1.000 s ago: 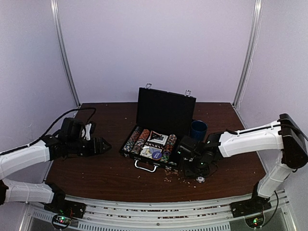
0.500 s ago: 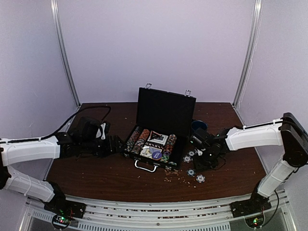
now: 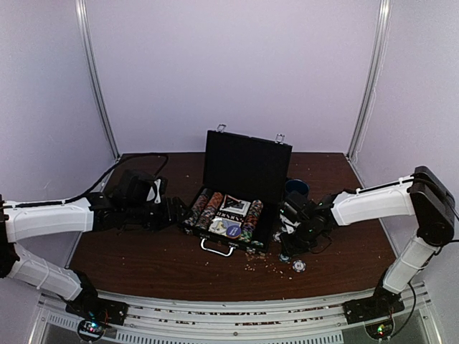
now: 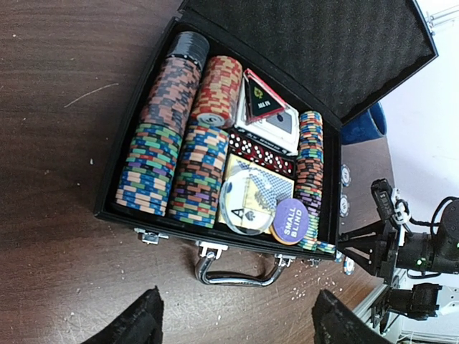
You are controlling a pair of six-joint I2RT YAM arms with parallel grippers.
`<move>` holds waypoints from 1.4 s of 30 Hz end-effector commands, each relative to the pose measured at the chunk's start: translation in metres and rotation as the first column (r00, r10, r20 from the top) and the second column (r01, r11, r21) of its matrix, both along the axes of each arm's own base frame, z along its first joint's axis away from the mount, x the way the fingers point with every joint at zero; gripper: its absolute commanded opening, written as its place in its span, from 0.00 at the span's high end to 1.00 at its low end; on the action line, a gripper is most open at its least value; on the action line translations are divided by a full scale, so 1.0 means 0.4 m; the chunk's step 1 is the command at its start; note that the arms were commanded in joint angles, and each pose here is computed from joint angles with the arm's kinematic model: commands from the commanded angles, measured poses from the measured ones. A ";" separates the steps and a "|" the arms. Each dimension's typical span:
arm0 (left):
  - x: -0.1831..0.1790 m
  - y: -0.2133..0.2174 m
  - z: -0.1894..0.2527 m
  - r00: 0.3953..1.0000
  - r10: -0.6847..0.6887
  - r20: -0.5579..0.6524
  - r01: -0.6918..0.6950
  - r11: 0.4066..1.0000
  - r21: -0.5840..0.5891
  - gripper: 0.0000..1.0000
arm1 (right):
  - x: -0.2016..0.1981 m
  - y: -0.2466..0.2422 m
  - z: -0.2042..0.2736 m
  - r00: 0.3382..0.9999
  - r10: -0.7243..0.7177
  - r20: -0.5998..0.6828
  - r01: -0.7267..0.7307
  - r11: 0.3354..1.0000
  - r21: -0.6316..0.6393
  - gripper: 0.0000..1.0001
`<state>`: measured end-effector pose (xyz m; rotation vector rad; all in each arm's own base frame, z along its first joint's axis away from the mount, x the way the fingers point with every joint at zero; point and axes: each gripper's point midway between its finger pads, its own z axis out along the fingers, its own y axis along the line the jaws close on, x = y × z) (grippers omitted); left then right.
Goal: Pack up texas hold em set
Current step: Move the poker chip to the corner of the board.
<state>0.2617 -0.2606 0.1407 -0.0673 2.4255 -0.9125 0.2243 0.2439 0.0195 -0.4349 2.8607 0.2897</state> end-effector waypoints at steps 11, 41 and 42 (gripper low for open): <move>-0.031 -0.051 0.007 0.994 -0.106 0.041 0.107 0.994 -0.019 0.27 | -0.087 0.037 -0.029 0.986 0.156 -0.061 -0.149 0.983 0.108 0.83; -0.163 -0.131 -0.038 0.948 -0.316 0.029 0.316 0.949 -0.012 0.31 | -0.238 0.129 -0.049 0.942 0.319 -0.104 -0.293 0.933 0.208 0.82; -0.169 -0.139 -0.039 0.945 -0.325 0.029 0.326 0.945 -0.009 0.31 | -0.243 0.132 -0.050 0.941 0.323 -0.104 -0.296 0.931 0.212 0.82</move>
